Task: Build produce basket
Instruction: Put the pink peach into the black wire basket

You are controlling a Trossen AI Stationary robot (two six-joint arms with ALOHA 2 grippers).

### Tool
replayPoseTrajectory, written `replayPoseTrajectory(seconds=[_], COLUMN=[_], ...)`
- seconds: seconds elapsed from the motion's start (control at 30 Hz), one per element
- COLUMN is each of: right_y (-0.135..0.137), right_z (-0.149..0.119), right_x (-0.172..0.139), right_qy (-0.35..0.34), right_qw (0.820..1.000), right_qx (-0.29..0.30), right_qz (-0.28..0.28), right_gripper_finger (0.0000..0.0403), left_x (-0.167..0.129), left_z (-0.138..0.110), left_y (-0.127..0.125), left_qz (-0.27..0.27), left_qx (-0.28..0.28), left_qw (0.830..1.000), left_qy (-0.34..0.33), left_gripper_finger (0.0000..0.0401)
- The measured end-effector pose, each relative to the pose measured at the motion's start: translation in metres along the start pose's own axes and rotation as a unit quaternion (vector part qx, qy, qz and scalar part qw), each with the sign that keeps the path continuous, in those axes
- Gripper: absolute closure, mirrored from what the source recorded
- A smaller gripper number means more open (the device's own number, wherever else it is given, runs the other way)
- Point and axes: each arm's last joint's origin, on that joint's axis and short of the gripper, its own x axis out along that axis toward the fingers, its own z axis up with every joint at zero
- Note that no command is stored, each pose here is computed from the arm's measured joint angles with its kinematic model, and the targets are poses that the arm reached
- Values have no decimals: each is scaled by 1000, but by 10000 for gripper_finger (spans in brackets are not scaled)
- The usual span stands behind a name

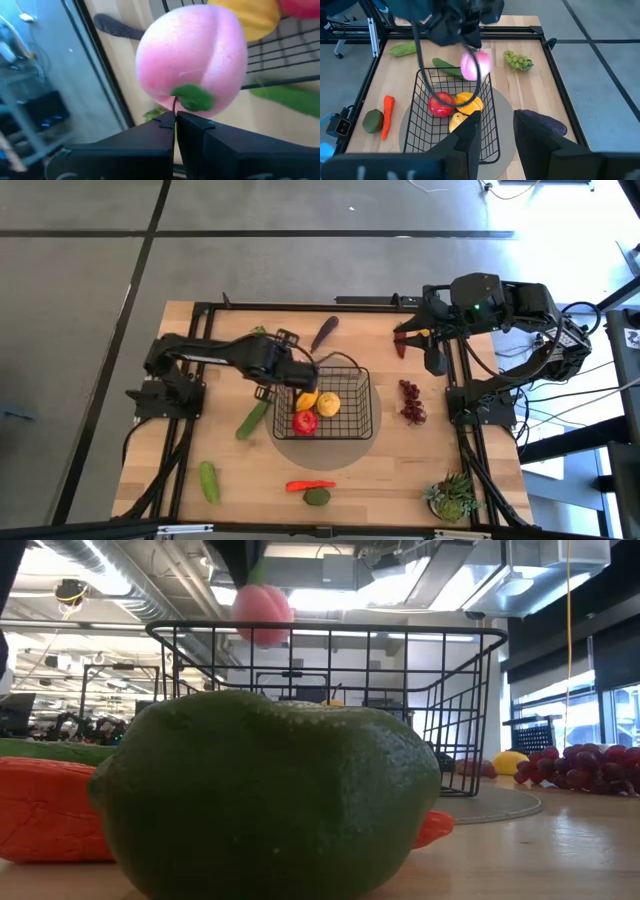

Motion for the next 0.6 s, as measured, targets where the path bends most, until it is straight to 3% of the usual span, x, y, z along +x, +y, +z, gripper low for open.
replayPoseTrajectory(seconds=[0.3,0.6], right_y=[0,0], right_z=[0,0], right_x=[0,0], right_qy=[0,1], right_qw=[1000,1000], right_qx=[-12,-20], right_qz=[0,0], right_gripper_finger=[295,295], left_x=[18,14], left_z=[24,28], left_y=[-21,-30], left_qz=[24,13], left_qx=[138,151], left_qw=[990,988], left_qy=[36,19], left_gripper_finger=[401,401])
